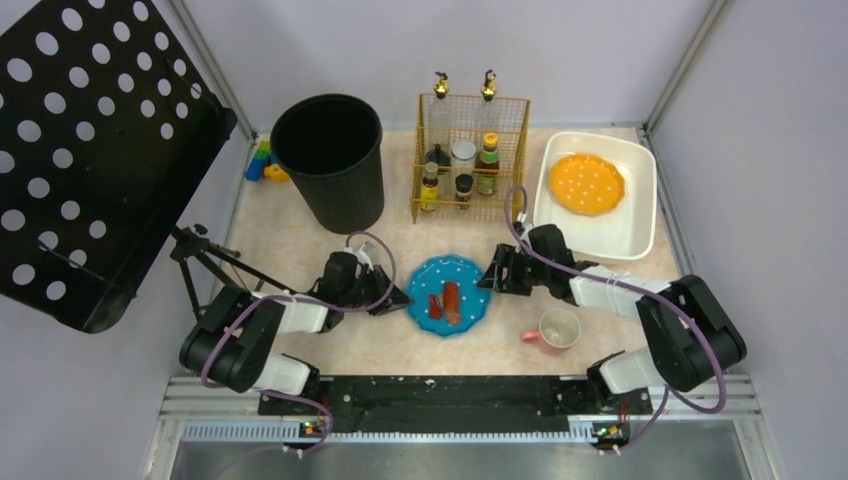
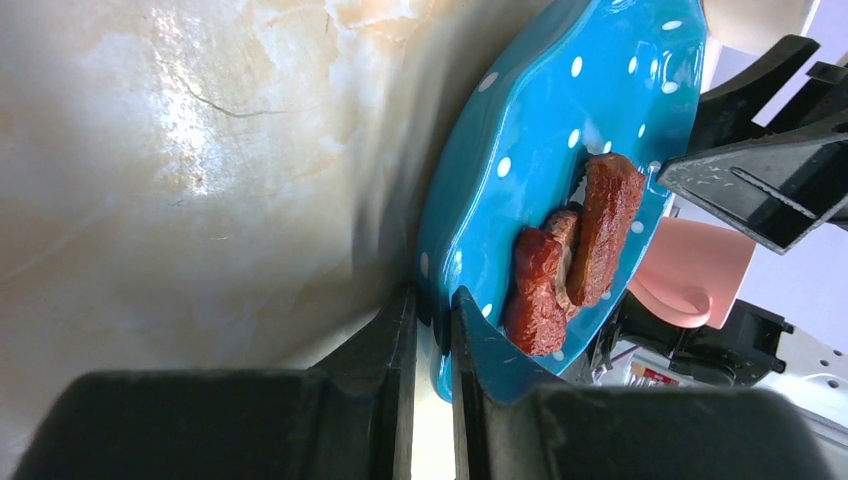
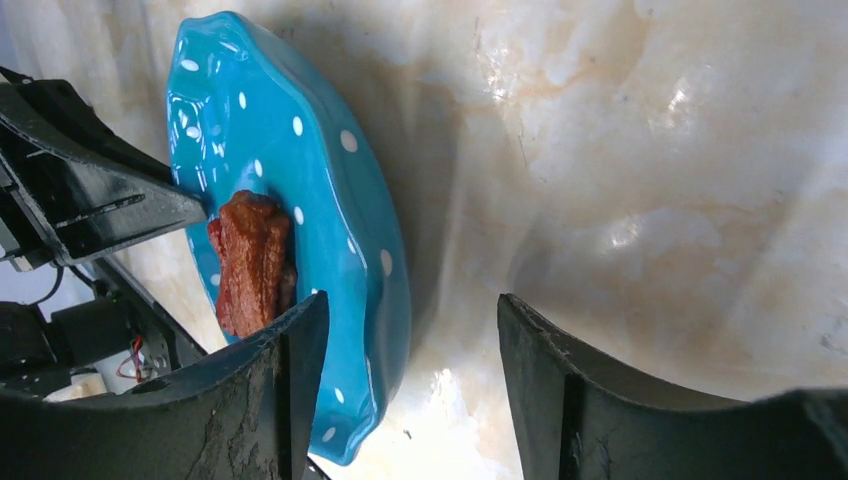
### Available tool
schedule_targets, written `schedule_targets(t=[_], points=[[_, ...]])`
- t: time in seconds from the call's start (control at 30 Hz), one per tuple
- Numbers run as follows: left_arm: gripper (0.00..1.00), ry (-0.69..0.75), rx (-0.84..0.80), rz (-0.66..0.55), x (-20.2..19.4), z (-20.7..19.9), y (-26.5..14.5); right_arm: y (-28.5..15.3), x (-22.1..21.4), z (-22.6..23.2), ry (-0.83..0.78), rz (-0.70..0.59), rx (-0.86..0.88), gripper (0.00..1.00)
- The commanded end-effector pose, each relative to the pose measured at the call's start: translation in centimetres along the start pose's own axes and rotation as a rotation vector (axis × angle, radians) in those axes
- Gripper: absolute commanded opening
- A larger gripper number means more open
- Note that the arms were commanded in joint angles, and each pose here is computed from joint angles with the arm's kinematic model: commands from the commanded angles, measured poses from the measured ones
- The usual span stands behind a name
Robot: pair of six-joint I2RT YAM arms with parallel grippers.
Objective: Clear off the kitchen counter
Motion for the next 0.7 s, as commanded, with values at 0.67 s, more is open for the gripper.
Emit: schedule_targets(t=[0.67], points=[[0.0, -0.047, 0.054, 0.037, -1.4, 2.1, -0.2, 4.0, -0.9, 1.9, 0.025, 0.054, 0.25, 0.44]])
Point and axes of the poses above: each gripper's point midway between its finger pads, its own y axis out along the fingers, its own z axis along the line the jaws close on, x = y × z, the point moved 8 cm from there along -y, back along the fingers, and after that the axes turned 7 degrees about y, right-handed, at the moved point
